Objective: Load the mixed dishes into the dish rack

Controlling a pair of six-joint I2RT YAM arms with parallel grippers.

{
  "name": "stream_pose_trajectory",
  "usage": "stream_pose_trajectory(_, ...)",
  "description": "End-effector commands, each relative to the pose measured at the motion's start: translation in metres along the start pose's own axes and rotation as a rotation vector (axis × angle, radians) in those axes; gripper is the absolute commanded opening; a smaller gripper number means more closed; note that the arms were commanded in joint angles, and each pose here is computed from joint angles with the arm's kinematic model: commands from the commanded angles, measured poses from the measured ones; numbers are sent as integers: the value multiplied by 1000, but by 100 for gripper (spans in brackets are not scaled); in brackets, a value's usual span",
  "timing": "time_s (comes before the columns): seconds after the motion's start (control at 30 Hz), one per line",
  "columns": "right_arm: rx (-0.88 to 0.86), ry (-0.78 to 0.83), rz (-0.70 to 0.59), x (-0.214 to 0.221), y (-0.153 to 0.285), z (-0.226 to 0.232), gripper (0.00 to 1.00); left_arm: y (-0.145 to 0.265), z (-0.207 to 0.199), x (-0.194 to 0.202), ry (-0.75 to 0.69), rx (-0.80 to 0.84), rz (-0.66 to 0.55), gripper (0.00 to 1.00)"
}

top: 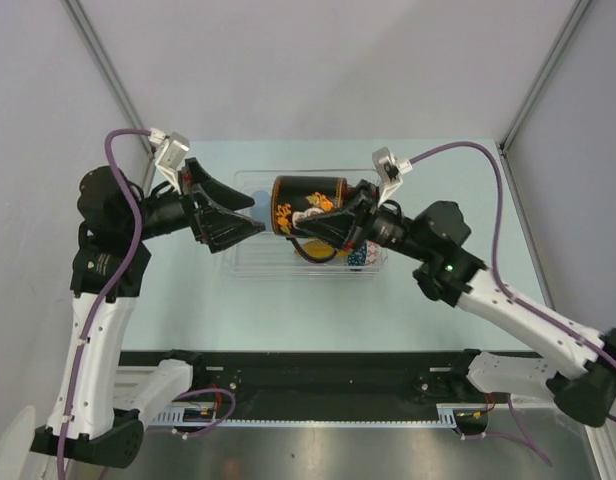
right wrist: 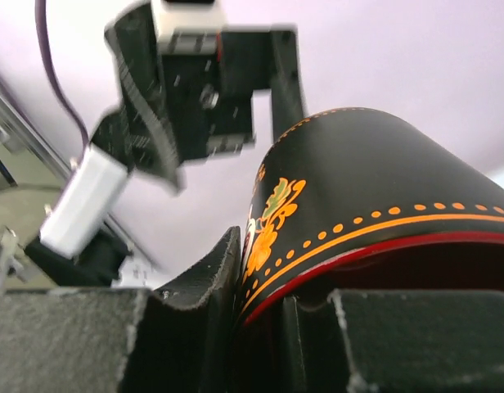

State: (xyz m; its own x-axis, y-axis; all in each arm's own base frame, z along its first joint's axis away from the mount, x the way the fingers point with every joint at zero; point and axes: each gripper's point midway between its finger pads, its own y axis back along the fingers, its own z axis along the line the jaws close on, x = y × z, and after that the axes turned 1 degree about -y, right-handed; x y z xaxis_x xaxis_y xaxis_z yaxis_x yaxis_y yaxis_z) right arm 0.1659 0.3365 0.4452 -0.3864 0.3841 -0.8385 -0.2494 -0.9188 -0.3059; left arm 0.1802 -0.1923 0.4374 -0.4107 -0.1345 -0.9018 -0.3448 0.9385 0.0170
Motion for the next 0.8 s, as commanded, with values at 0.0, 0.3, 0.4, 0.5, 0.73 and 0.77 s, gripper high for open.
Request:
stream_pose_trajectory(0.0,-395,107,-460,-102,1,73,0,3,-29,-10,-10,88,-31,100)
stream_pose_trajectory(0.3,-453,-39,-673,-127,5,35,0,10,-27,-2,-58,29,-54,100)
stream_pose_trajectory(0.4,-461,-29,-672,-132,9,40,0,13,-18,-6,-119,-43,-76,100)
stream_pose_trajectory(0.5,-467,-31,-683,-139,15,43,0,14,-13,-9,-162,-83,-85,100)
stream_pose_trajectory(0.73,-527,-78,-762,-154,26,54,0,0,10,7,5,-59,-105,100)
stream_pose_trajectory(0.77,-535,-88,-766,-155,26,55,0,-2,15,7,9,-57,-114,100)
